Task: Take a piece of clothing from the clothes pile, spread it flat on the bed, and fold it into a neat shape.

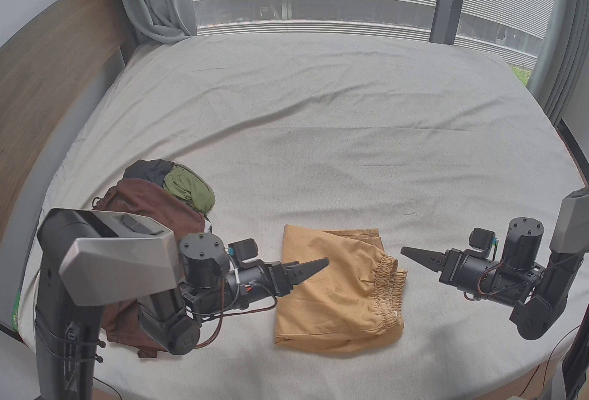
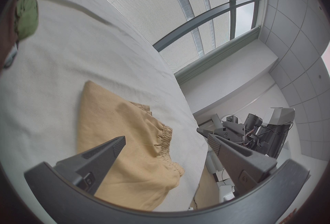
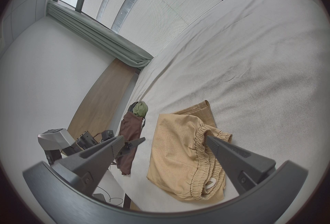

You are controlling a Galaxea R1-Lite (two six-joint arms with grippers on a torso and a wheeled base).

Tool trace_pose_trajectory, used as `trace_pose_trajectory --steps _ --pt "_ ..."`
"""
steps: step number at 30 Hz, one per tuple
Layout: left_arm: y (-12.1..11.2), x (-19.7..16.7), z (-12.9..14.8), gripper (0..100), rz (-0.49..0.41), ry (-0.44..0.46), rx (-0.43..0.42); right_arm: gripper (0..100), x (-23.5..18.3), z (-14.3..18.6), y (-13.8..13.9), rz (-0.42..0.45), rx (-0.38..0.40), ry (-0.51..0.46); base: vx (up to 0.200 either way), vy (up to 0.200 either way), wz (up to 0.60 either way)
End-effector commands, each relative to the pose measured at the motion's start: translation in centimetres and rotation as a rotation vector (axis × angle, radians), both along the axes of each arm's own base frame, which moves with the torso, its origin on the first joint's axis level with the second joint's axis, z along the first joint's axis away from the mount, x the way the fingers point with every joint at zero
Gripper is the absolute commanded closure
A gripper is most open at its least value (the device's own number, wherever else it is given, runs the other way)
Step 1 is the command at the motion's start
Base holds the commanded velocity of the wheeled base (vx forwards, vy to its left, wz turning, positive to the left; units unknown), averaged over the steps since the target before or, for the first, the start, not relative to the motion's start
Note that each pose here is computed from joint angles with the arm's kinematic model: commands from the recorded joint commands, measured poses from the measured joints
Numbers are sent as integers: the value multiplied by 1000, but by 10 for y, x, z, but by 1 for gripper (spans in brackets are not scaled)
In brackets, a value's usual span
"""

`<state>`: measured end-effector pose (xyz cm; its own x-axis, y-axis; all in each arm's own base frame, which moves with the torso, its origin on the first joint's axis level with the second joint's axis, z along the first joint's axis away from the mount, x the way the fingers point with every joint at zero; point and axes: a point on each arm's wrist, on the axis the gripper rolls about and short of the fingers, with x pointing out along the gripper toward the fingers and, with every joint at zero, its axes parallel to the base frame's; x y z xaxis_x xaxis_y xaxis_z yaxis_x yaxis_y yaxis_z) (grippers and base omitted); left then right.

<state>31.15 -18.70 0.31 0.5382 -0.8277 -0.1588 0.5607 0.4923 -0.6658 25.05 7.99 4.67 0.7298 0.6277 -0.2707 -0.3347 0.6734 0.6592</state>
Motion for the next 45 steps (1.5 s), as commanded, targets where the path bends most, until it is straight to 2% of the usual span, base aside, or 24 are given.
trace_pose_trajectory --steps 1,6,9,15,23,27,30,37,40,43,45 --pt "27 -5 27 0 50 -56 5 0 -1 -1 1 3 -2 4 0 0 0" --pt "49 -11 35 0 87 -74 33 0 -3 -2 1 4 -7 11 0 0 0" --pt "75 -19 42 0 95 -136 96 0 -4 -1 4 17 -6 10 0 0 0" --pt "108 -26 49 0 104 -218 162 0 -5 -2 6 27 -8 14 0 0 0" --pt "136 -39 55 0 123 -206 166 0 -6 -2 8 32 -8 12 0 0 0" --pt "145 -40 59 0 131 -218 160 0 -6 -2 8 32 -8 14 0 0 0" --pt "152 -41 62 0 143 -261 188 0 -7 -3 8 32 -9 17 0 0 0" --pt "163 -44 54 0 145 -318 280 0 -10 -3 11 50 -14 22 0 0 0" --pt "169 -44 47 0 120 -321 296 0 -11 -4 14 61 -15 23 0 0 0" --pt "178 -45 28 0 57 -333 336 0 -13 -6 15 51 -24 33 0 0 0" --pt "181 -45 19 0 21 -377 384 0 -15 -8 13 48 -30 45 0 0 0"
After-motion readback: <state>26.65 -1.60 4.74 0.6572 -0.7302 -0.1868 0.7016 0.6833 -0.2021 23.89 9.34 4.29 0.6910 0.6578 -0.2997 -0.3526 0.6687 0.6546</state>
